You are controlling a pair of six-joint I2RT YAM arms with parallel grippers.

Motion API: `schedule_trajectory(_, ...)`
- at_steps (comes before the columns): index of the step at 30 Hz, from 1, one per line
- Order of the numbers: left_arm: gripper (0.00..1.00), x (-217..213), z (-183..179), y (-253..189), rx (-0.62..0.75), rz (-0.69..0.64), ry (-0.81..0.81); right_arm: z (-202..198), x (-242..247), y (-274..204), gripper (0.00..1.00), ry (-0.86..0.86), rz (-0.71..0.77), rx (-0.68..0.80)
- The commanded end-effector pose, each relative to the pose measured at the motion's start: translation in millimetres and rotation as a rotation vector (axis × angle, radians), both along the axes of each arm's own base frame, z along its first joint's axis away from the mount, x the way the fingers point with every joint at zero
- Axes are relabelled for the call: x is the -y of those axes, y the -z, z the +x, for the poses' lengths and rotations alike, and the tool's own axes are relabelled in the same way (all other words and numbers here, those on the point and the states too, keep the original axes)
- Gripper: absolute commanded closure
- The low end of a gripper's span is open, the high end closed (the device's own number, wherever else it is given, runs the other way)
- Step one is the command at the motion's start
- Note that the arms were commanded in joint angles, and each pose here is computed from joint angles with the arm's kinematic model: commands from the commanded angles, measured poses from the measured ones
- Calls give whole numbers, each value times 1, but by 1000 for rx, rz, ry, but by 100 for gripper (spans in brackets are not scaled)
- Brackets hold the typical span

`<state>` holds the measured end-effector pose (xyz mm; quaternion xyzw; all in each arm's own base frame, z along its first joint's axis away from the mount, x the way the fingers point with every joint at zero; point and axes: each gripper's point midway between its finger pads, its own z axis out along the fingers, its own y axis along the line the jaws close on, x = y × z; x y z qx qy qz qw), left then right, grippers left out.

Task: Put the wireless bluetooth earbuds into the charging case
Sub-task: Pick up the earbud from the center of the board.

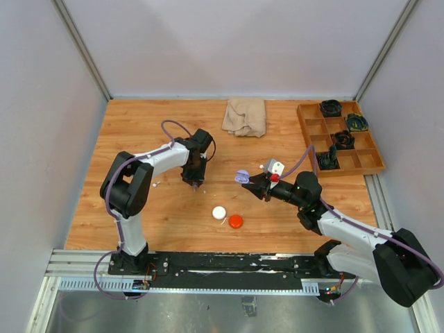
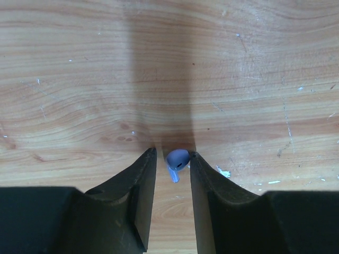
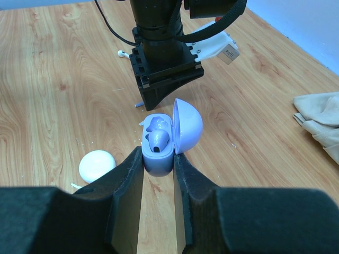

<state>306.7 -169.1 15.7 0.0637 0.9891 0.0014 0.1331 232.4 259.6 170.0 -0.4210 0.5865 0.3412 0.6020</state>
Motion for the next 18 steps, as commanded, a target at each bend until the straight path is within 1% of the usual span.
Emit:
schedule_trajectory(1, 66, -2, -9, 16, -50, 40, 1, 5, -3, -19, 99, -9, 34, 31)
schedule_trajectory(5, 74, -2, -11, 19, -54, 47, 8, 5, -2, -19, 99, -5, 33, 29)
schedule_trajectory(10, 80, 1, -9, 16, -31, 41, 16, 6, -2, -19, 99, -1, 35, 31)
schedule_trajectory(12, 84, 4, -5, 11, 0, 27, 17, 6, -2, -20, 99, 4, 37, 31)
schedule_trajectory(18, 87, 15, 10, -18, 150, -43, 23, 9, 2, -21, 99, 35, 50, 34)
